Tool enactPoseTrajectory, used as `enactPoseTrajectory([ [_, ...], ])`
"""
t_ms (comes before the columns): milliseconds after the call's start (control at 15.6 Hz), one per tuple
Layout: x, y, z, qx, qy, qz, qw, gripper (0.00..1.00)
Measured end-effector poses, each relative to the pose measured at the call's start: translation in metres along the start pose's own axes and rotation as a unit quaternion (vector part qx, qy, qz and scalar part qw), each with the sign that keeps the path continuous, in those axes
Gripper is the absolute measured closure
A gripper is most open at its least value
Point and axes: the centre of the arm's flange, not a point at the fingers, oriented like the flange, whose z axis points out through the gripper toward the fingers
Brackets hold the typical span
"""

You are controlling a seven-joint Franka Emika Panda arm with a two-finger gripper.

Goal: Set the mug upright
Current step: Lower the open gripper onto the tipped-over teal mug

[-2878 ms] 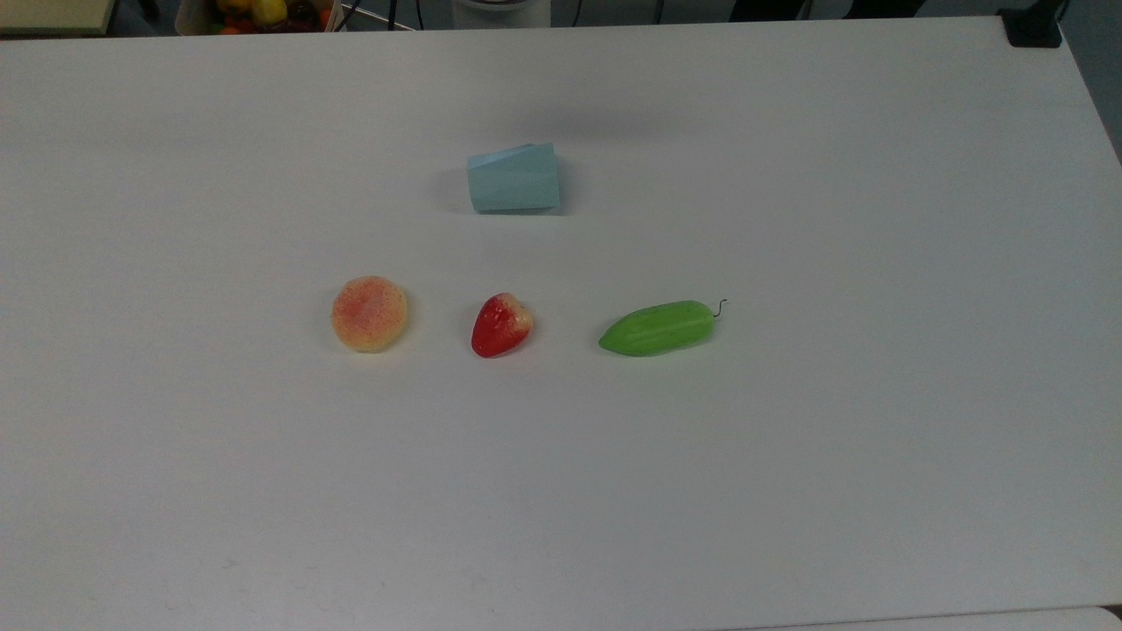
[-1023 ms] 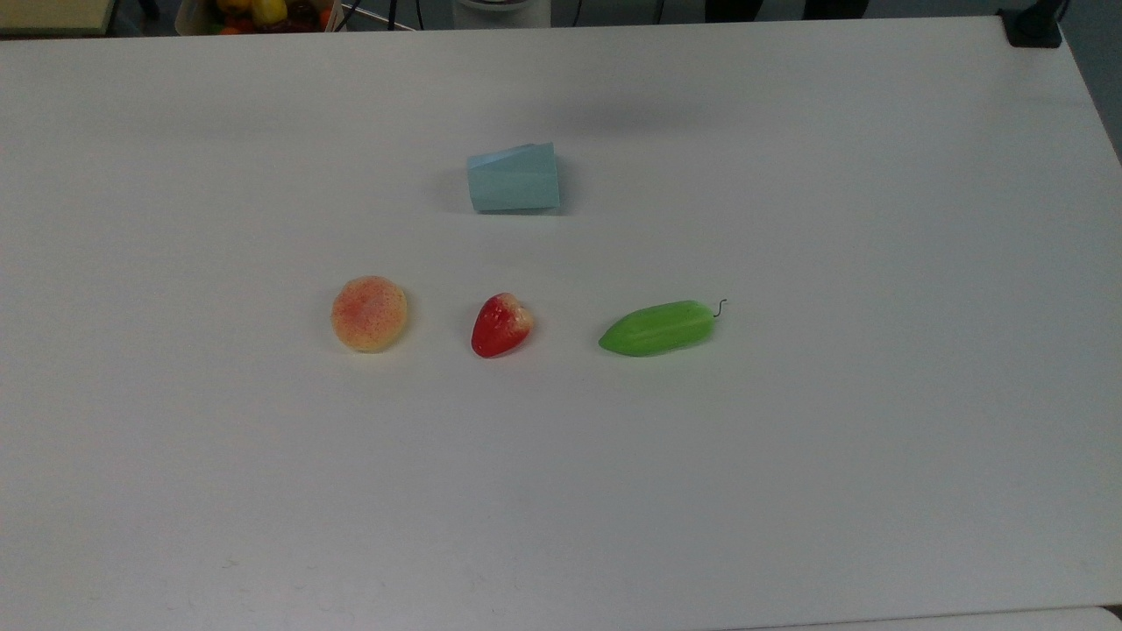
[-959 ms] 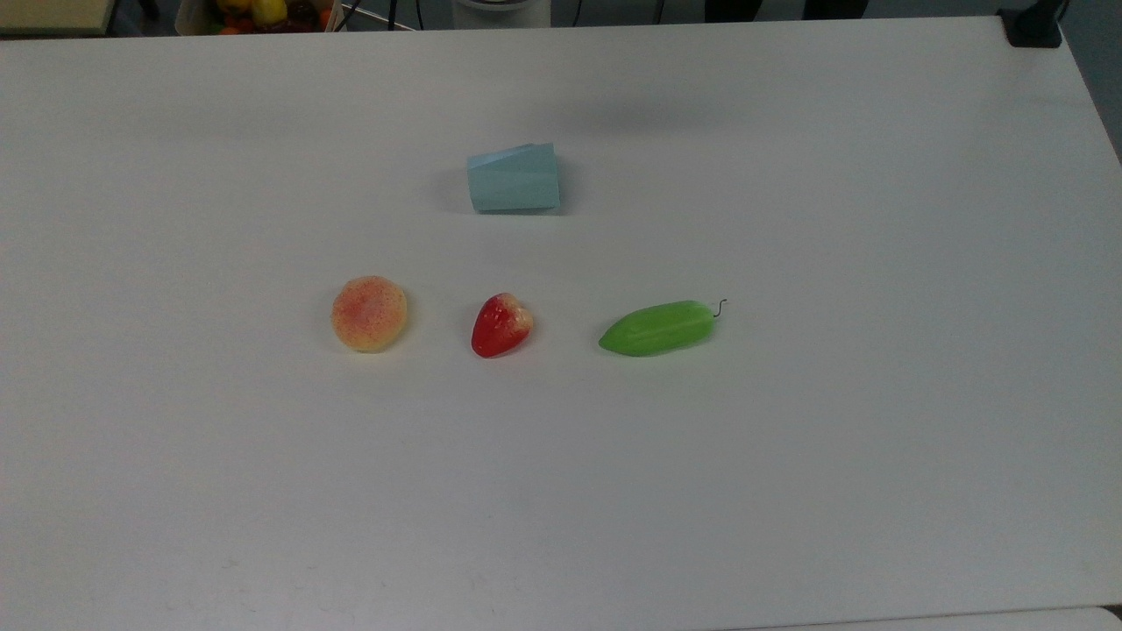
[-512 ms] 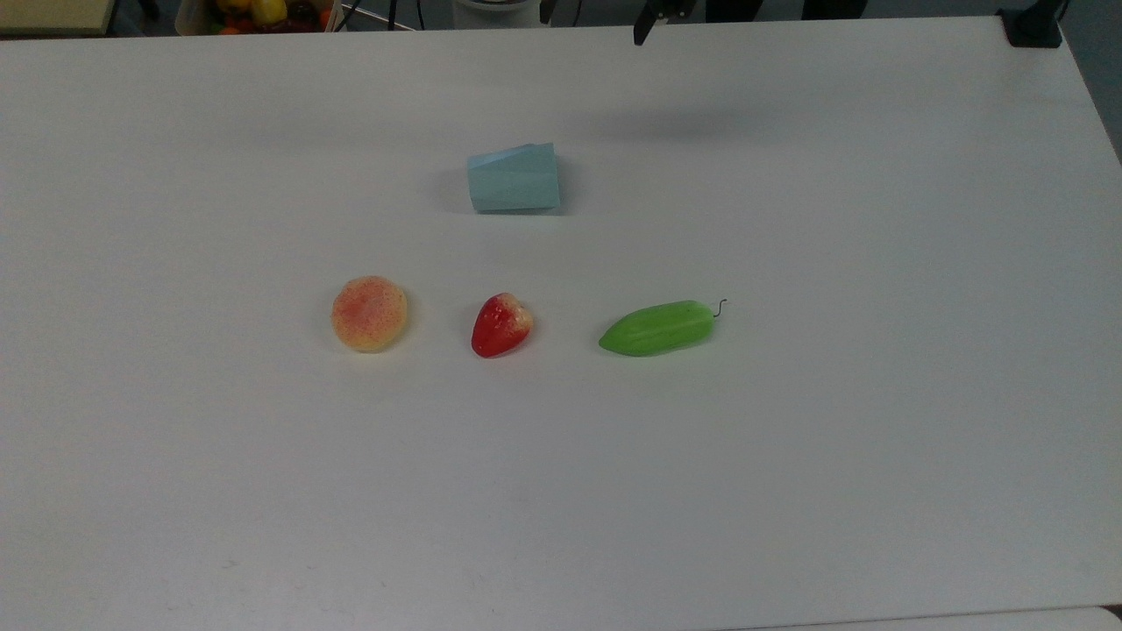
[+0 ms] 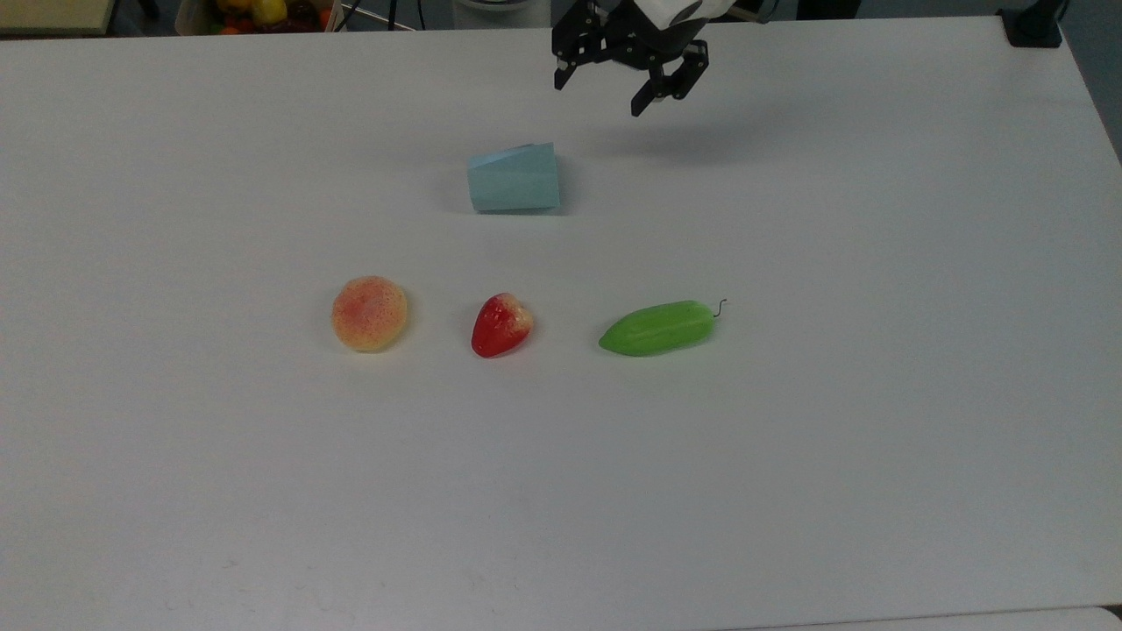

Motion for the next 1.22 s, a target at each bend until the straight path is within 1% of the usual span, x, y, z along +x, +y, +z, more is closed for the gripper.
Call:
enactPoseTrajectory([
  [192,-0.002,-0.01,0.031,-0.029,0.007,0.003,0.9995,0.0],
  [448,0.003,-0.019,0.069,-0.06,0.002,-0.005,0.9982,0.0],
  [767,0.006,-0.018,0.107,-0.075,-0.012,-0.014,0.997,0.0],
  [895,0.005,-0.014,0.119,-0.087,-0.015,-0.019,0.996,0.0],
  [1087,0.001,-0.01,0.135,-0.112,-0.015,-0.033,0.9931,0.0],
  [1151,0.0,-0.008,0.14,-0.117,-0.015,-0.035,0.9923,0.01],
  [1215,0.0,-0.007,0.143,-0.121,-0.016,-0.037,0.9918,0.07],
])
